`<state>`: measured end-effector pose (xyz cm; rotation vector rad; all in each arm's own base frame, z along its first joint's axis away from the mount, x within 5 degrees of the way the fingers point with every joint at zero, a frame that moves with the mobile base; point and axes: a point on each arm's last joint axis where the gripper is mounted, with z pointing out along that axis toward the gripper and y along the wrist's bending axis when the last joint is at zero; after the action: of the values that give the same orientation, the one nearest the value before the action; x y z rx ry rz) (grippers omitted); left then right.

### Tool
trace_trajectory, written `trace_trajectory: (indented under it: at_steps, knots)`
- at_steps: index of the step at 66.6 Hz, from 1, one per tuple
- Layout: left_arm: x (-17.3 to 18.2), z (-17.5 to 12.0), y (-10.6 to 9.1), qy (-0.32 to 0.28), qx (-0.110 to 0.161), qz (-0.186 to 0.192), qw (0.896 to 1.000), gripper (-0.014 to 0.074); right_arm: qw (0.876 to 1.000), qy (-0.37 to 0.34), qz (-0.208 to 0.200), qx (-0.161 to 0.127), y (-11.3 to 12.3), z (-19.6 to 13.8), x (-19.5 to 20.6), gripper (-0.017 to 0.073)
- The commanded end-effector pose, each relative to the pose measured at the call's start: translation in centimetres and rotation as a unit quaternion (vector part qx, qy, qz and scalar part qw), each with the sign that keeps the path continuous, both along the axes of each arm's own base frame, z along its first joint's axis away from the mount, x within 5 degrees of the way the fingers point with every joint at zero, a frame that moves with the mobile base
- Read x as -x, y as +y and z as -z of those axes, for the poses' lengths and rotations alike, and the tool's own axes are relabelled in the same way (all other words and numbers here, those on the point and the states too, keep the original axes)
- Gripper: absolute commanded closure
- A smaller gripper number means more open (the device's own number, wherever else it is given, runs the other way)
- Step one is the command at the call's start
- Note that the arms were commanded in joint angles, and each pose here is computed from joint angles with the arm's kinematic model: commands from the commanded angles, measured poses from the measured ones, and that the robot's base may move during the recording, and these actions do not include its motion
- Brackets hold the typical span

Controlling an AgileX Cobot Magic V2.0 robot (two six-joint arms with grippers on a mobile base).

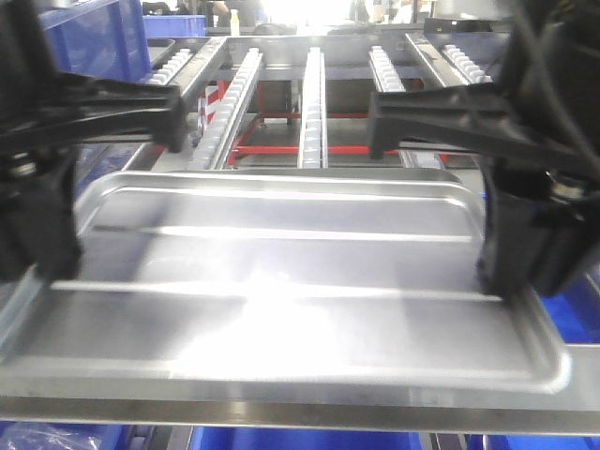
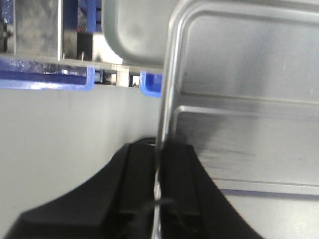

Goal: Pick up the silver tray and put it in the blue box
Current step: 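Lift the tray with both grippers and pull it toward the robot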

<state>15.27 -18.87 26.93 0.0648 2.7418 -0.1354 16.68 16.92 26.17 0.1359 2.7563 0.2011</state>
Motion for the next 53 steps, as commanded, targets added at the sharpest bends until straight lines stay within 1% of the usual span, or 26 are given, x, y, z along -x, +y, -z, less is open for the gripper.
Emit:
trace_trajectory:
  at_steps: [1,5,7,12,16,26,53]
  knots:
    - [1.3,-1.8,-0.2,-0.027,0.044,0.003,0.999,0.0603,0.998,-0.044,-0.002,-0.039,0.3,-2.0,0.8,0.049]
    - [2.1,-2.0,-0.2,-0.025,0.038,0.005,0.999,0.0602,0.998,-0.043,-0.003,-0.038,0.5,-2.0,1.4,0.049]
    - [2.4,-2.1,-0.2,-0.025,0.036,0.01,0.999,0.0602,0.999,-0.041,-0.005,-0.032,0.5,-2.0,1.6,0.049]
    - [3.1,-2.4,-0.3,-0.026,0.043,0.02,0.999,0.0602,0.999,-0.038,-0.003,-0.027,0.6,-1.8,2.2,0.049]
    - [3.6,-2.5,-0.4,-0.026,0.049,0.022,0.998,0.0602,0.999,-0.042,-0.002,-0.03,0.8,-1.8,2.7,0.049]
    - [4.2,-2.5,-0.7,-0.025,0.049,0.039,0.998,0.0602,0.998,-0.048,-0.002,-0.029,1.0,-1.8,3.0,0.049]
    - [4.3,-2.5,-0.7,-0.026,0.048,0.04,0.998,0.0603,0.998,-0.046,-0.001,-0.03,1.0,-1.8,3.0,0.049]
